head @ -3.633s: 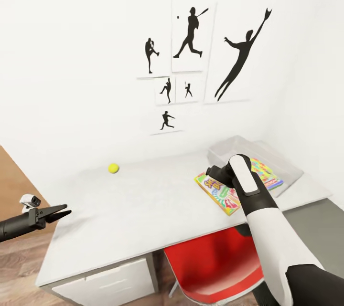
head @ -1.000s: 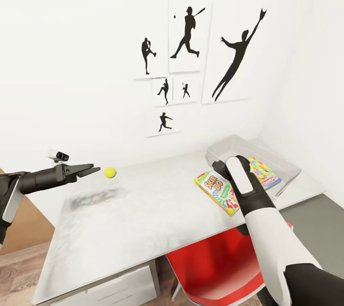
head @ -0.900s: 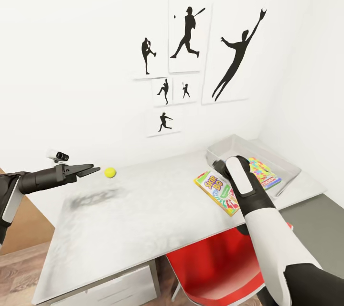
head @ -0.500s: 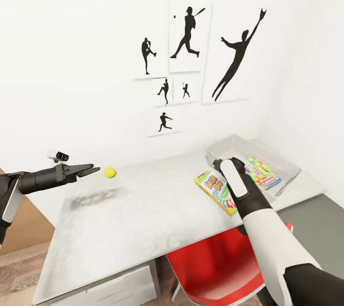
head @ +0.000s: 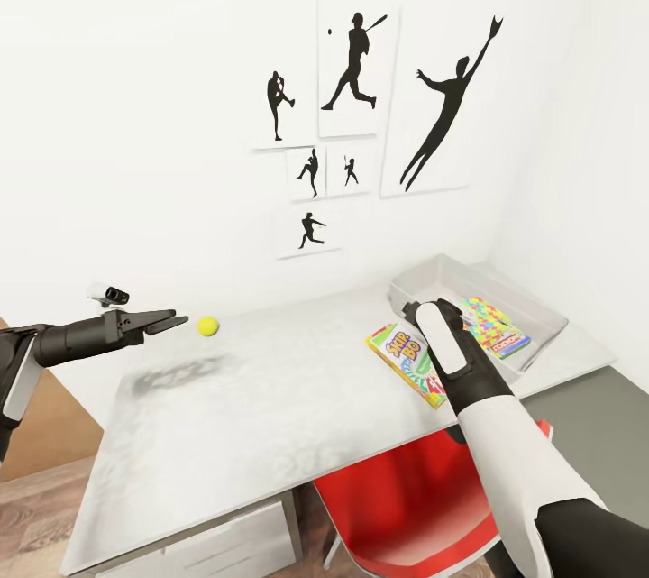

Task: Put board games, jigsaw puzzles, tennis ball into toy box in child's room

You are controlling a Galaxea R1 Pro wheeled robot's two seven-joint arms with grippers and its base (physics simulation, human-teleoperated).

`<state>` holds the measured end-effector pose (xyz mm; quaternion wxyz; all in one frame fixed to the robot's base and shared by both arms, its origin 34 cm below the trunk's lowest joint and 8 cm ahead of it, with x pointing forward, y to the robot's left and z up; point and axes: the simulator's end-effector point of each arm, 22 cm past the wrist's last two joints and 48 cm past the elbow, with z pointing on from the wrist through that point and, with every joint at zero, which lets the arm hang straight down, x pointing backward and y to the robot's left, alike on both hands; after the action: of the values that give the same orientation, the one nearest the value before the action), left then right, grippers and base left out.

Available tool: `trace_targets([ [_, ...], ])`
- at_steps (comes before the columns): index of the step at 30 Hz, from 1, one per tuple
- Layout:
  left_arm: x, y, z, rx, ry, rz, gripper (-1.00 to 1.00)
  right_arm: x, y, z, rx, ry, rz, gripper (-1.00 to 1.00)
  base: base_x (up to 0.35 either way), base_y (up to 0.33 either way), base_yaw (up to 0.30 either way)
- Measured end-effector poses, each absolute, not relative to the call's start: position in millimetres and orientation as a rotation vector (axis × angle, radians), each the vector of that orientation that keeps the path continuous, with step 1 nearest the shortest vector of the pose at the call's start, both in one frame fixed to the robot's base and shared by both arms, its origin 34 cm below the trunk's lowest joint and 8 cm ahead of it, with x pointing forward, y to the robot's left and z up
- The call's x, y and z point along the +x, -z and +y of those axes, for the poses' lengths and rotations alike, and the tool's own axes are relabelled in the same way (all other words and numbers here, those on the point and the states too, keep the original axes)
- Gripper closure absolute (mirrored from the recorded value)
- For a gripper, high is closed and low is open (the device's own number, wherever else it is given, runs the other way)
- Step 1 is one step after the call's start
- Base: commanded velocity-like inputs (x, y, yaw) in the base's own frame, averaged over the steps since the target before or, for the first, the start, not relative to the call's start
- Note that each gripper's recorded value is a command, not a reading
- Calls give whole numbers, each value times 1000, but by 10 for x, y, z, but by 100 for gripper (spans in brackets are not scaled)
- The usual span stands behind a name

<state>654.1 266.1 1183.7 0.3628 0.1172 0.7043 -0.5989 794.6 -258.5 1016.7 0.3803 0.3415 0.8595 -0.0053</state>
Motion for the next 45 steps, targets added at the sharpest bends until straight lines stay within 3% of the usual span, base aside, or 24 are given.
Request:
trace_targets([
  [45, 6540, -11833, 2666, 301, 1542, 1815, -100, 7945, -9998, -2604, 906, -19, 2196, -100, 22, 64, -32],
])
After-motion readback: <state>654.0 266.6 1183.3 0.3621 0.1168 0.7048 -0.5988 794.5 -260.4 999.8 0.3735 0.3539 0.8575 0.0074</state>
